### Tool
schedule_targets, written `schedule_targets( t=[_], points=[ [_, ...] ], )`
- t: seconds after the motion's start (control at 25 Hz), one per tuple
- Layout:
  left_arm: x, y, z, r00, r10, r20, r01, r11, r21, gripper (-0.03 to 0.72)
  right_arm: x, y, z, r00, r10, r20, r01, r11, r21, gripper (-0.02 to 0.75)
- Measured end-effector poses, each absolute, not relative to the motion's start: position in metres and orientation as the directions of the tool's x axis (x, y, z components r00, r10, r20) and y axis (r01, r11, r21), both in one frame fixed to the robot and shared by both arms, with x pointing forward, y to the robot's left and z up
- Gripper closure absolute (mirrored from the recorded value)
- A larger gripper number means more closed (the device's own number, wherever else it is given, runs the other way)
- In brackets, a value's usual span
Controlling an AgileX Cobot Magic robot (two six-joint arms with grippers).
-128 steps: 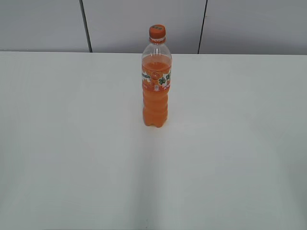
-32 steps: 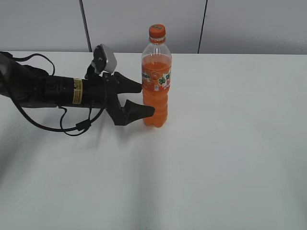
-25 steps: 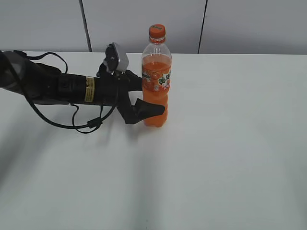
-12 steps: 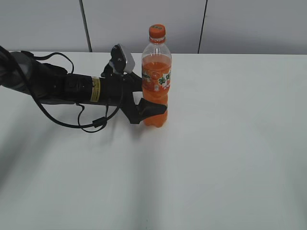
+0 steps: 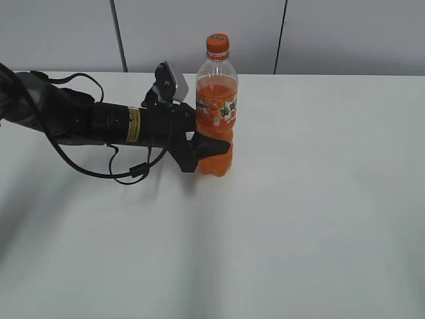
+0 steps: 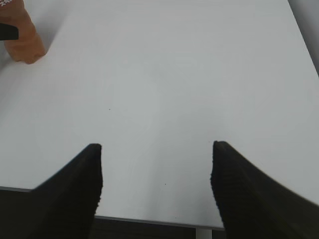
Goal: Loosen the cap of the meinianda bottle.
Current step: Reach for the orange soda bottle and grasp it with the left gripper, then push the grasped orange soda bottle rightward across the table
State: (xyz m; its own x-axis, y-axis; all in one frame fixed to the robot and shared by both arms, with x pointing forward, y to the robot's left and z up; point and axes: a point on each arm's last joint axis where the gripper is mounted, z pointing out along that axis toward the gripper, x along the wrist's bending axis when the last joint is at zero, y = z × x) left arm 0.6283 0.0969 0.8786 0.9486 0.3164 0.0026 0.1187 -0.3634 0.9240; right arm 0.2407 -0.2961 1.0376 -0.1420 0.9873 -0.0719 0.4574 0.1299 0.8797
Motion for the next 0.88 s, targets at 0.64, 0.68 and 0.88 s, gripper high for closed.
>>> schedule_targets(
  t=[0.64,0.68,0.88],
  points=[
    [0.602,0.063,0.877,0.989,0.145,0.004,0.051,-0.372,0.927,0.277,0.240,-0.296,1.039,-0.142,0.987,-0.071,0.454,0.129,0.881,0.226],
    [0.599,0.059,0.877,0.992,0.126,0.005,0.043,-0.374,0.926,0.277,0.239,-0.296,1.041,-0.142,0.987,-0.072,0.448,0.129,0.885,0.226],
    [0.583,0.038,0.876,0.999,0.053,0.003,0.017,-0.379,0.925,0.277,0.242,-0.296,1.049,-0.135,0.989,-0.056,0.461,0.112,0.880,0.226]
  ],
)
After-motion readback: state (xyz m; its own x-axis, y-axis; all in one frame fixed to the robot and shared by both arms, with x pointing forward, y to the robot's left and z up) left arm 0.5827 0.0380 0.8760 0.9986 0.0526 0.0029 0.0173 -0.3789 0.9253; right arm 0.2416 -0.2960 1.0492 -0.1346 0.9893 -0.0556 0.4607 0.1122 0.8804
